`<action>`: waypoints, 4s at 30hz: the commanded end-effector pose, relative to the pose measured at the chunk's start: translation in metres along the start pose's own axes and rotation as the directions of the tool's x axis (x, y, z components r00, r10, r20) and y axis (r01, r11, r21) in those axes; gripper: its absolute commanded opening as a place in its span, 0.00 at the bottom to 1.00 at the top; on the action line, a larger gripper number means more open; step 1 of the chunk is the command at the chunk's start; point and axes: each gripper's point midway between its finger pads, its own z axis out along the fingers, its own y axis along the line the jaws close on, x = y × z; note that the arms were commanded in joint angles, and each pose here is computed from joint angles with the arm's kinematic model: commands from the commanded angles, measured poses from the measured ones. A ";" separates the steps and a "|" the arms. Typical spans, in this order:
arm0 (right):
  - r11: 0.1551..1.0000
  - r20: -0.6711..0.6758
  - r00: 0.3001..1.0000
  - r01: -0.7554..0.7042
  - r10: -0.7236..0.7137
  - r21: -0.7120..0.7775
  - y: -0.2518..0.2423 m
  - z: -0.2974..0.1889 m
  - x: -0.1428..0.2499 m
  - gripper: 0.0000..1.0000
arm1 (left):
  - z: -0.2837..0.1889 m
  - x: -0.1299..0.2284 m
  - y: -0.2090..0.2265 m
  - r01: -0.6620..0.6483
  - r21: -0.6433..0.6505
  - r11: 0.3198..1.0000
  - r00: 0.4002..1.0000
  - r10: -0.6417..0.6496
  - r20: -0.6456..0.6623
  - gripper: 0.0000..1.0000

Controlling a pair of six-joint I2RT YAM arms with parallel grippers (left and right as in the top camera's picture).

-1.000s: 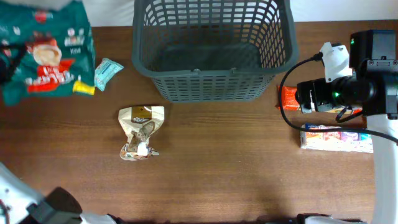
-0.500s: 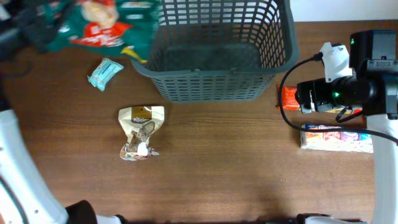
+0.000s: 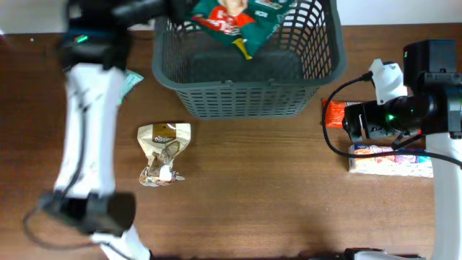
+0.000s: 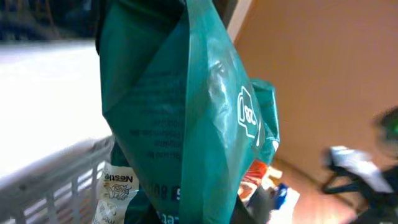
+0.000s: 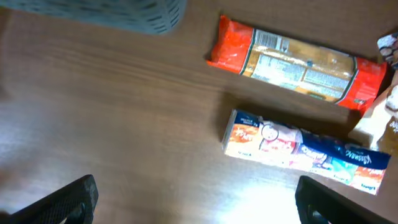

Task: Pack container
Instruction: 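Release the green bag into the basket and withdraw left gripper, then lower the left gripper onto the clear Danish cookie bag and grasp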

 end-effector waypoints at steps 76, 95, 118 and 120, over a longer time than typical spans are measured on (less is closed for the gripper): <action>1.000 -0.049 0.999 -0.014 0.013 -0.009 0.002 -0.005 0.012 0.99 | -0.205 0.413 0.055 0.195 -0.788 0.584 0.463 -0.763 -0.451 0.78; 1.000 -0.059 0.998 -0.015 0.014 -0.018 0.004 -0.005 0.015 0.99 | -0.212 0.478 0.053 0.188 -0.808 0.558 0.451 -0.780 -0.434 0.71; 0.995 -0.117 0.993 -0.030 0.019 -0.094 0.019 -0.007 0.030 0.99 | -0.195 0.469 0.047 0.289 -0.764 0.577 0.478 -0.778 -0.407 0.02; 0.995 -0.122 0.992 -0.031 0.019 -0.095 0.019 -0.007 0.031 0.99 | -0.193 0.457 0.046 0.302 -0.754 0.584 0.494 -0.772 -0.400 0.02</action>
